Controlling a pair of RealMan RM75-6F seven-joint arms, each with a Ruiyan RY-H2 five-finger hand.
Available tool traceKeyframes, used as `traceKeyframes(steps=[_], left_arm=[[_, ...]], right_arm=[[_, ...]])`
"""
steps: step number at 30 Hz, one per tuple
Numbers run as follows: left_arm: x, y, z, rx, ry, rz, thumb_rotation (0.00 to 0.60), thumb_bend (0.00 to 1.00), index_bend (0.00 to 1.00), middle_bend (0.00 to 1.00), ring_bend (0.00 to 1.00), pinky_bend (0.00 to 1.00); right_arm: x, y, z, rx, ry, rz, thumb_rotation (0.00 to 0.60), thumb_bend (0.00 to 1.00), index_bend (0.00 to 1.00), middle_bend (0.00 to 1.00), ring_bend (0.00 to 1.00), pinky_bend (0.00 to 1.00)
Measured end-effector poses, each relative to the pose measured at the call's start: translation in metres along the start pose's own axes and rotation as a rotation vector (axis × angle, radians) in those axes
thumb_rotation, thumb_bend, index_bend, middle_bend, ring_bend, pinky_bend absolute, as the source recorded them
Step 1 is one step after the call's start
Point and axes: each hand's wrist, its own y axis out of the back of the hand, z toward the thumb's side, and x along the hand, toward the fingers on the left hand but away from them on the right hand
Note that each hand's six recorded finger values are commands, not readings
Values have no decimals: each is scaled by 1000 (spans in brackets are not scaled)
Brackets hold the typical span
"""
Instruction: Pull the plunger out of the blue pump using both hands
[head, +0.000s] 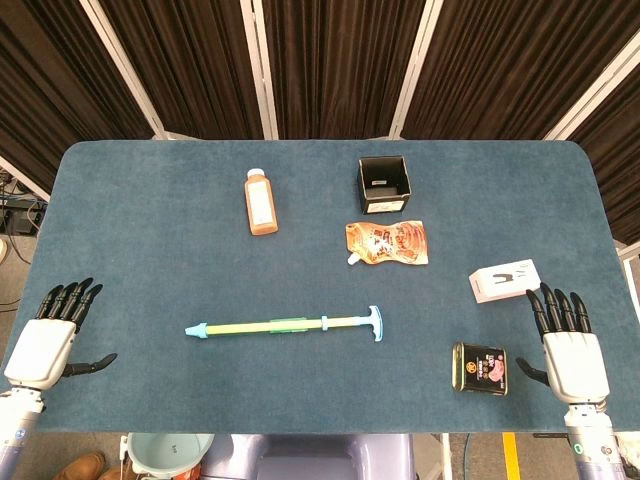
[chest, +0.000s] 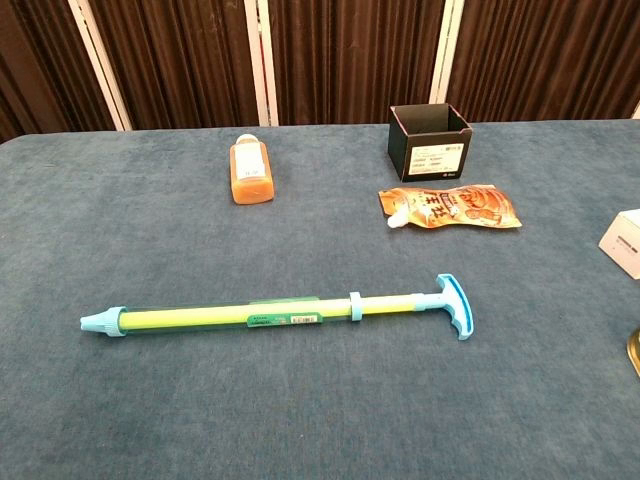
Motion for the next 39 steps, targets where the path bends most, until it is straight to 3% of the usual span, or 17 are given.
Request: traceKeyframes(steps=[6, 9, 14, 17, 25, 33, 39], left_arm=[[11, -11, 8, 10, -16, -8, 600, 116, 64, 18, 16, 19], [19, -19, 18, 2, -37, -1, 600, 119, 163, 24, 16, 19], [38, -34, 47, -10, -96, 47, 600, 123, 465, 103, 47, 19], [54, -42, 70, -29, -138, 84, 600, 122, 527, 112, 48, 19], [86, -59, 113, -14, -226, 121, 600, 131, 503, 110, 48, 19], [93, -80, 136, -43, -283, 55, 600, 133, 467, 107, 48, 19], [94, -92, 144, -33, -315, 12, 600, 198, 447, 104, 48, 19]], right_arm=[[-1, 1, -1, -5, -6, 6, 600, 0, 0, 0, 0, 0], [-2, 3, -3, -13, -14, 3, 600, 0, 0, 0, 0, 0], [-5, 8, -10, -40, -36, -8, 600, 0, 0, 0, 0, 0], [-10, 7, -15, -49, -52, 3, 600, 0, 0, 0, 0, 0], [-20, 5, -26, -78, -81, 25, 600, 0, 0, 0, 0, 0], [-26, 6, -38, -97, -111, 34, 600, 0, 0, 0, 0, 0], [-26, 5, -36, -89, -107, 37, 600, 0, 0, 0, 0, 0]])
